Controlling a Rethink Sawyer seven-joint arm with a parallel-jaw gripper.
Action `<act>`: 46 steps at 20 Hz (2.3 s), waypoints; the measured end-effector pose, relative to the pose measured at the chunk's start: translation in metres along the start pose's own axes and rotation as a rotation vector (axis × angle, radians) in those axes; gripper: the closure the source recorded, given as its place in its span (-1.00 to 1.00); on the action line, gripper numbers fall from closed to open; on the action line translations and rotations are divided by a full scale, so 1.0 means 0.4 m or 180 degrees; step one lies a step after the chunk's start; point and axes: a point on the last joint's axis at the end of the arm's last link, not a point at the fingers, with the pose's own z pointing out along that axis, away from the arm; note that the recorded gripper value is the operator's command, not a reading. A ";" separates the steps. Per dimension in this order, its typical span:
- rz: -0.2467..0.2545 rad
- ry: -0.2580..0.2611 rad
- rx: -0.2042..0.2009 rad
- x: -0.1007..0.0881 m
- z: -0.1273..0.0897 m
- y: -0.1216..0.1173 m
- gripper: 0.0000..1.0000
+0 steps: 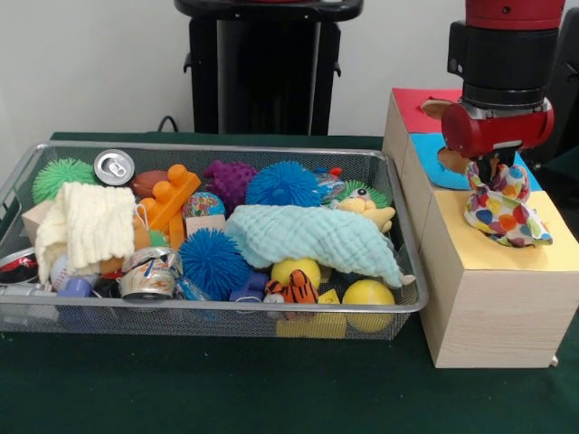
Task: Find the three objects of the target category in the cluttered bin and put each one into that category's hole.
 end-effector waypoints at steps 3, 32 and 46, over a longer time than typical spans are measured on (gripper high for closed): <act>0.0027 -0.0012 0.0002 0.001 0.000 0.001 1.00; 0.0405 -0.0336 0.0216 0.001 0.082 0.041 1.00; 0.0691 -0.0741 0.0296 -0.005 0.165 0.020 1.00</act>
